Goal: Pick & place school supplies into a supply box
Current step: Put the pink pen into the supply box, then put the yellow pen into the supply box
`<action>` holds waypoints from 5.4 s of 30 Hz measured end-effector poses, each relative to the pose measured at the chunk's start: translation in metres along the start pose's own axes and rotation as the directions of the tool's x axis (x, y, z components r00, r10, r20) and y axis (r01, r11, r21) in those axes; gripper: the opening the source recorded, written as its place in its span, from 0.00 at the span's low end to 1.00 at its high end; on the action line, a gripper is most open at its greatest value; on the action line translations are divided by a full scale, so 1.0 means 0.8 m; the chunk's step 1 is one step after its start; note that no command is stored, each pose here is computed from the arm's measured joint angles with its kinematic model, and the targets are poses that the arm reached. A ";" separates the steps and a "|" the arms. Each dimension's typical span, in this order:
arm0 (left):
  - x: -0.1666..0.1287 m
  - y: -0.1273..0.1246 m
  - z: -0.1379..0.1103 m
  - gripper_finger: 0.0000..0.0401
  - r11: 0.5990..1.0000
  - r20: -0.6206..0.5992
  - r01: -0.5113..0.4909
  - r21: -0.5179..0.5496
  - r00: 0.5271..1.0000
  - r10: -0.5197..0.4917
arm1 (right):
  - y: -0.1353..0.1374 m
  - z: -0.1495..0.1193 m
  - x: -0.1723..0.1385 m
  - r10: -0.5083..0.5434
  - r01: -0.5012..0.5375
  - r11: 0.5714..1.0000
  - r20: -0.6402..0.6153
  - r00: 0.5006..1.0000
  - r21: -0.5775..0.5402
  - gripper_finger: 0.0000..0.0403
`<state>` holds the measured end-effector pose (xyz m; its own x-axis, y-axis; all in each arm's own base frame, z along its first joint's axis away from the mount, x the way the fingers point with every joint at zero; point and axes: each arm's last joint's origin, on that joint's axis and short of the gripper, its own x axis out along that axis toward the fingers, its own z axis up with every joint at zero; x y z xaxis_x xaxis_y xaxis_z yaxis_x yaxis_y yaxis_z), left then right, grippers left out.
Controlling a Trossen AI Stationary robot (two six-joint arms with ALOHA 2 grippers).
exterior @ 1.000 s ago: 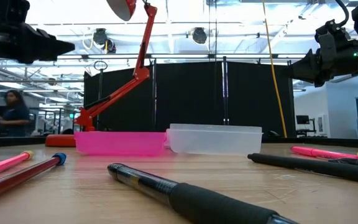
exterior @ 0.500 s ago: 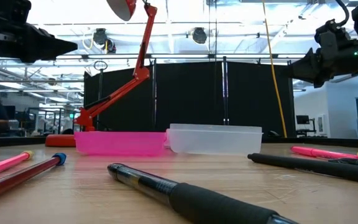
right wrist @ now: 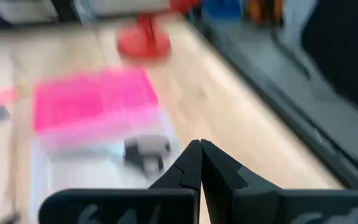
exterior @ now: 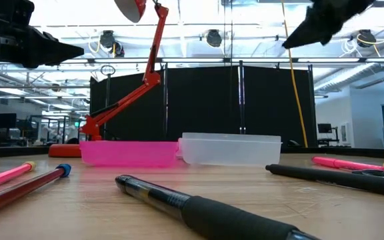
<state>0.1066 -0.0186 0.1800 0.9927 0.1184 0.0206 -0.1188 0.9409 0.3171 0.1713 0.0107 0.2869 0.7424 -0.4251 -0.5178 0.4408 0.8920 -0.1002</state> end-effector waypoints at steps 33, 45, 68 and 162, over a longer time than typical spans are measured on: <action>0.000 0.001 0.002 0.12 0.997 0.017 -0.004 -0.071 1.000 0.005 | 0.188 -0.013 0.072 -0.068 0.517 0.770 -0.757 0.649 0.374 0.20; 0.000 0.001 0.004 0.12 1.000 0.027 -0.009 -0.008 1.000 0.009 | 0.170 -0.068 0.108 0.006 0.611 0.674 -0.830 0.558 0.416 0.41; 0.000 0.001 0.003 0.12 0.998 0.023 -0.006 -0.065 1.000 0.008 | 0.129 -0.162 0.142 0.133 0.584 0.673 -0.851 0.509 0.454 0.22; 0.000 0.002 0.003 0.12 0.999 0.020 -0.020 -0.030 1.000 0.021 | 0.095 -0.002 0.257 0.121 0.407 0.648 -0.614 0.780 0.644 0.25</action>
<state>0.1065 -0.0182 0.1829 0.9902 0.1314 0.0465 -0.1392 0.9474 0.2881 0.3566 -0.0088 0.1712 0.3224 -0.1290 -0.9378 0.9125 0.3059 0.2716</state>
